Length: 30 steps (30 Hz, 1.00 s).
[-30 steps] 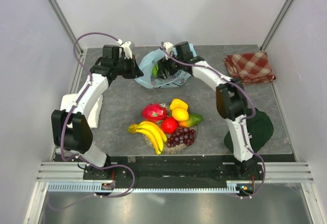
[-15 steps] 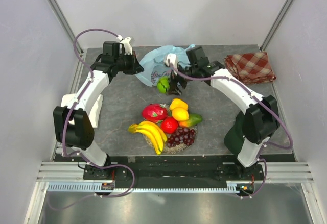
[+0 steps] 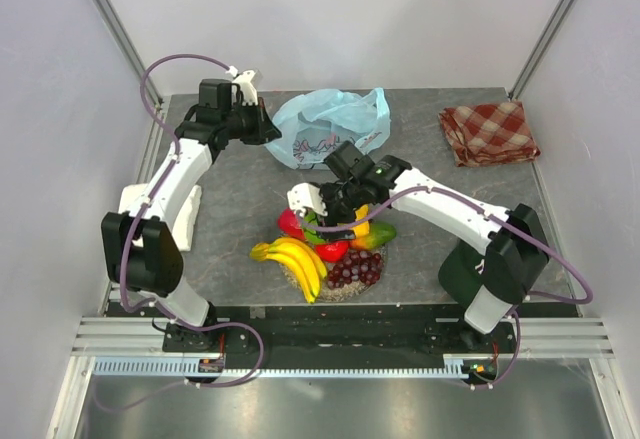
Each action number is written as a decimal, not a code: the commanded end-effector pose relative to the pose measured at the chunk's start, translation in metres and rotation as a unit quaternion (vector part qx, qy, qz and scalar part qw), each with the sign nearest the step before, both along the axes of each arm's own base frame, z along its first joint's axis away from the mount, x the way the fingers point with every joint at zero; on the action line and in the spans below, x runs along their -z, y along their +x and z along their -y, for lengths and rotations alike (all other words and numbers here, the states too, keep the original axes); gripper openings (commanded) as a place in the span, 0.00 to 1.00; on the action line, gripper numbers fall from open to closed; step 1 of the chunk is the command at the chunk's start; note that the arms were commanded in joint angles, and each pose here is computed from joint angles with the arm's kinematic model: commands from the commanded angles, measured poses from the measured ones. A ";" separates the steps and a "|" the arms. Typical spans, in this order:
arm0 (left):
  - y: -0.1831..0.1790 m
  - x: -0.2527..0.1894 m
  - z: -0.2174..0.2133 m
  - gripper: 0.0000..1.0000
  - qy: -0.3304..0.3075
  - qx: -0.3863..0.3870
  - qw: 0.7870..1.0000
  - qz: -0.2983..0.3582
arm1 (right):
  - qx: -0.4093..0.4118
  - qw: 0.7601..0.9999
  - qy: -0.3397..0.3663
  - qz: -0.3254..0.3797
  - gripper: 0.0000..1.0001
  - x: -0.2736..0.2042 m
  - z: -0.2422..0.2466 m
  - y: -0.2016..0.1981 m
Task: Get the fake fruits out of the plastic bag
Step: Place the fake fruit on the plate.
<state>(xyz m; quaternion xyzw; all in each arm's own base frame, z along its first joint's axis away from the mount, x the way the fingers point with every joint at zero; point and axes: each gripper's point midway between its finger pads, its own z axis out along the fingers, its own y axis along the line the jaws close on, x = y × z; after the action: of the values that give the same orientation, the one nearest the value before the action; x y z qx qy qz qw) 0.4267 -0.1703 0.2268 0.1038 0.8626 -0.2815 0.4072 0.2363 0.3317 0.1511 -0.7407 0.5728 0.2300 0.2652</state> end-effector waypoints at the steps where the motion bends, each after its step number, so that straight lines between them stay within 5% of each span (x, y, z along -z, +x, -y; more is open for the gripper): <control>1: 0.003 -0.045 -0.003 0.02 -0.005 0.003 0.998 0.068 | -0.037 0.997 -0.041 0.055 0.43 0.006 0.008 -0.010; 10: -0.001 -0.047 -0.001 0.02 -0.013 0.008 0.998 0.067 | 0.013 0.998 -0.050 0.040 0.43 0.011 0.000 0.003; 30: -0.012 -0.052 -0.002 0.02 -0.017 0.011 0.997 0.075 | -0.018 0.997 -0.070 0.030 0.54 0.024 -0.018 -0.023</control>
<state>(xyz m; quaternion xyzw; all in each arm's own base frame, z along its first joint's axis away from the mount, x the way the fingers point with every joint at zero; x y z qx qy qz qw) 0.4199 -0.1696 0.2537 0.1119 0.8455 -0.2854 0.4372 0.2060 0.3475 0.1315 -0.7815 0.5519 0.1829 0.2262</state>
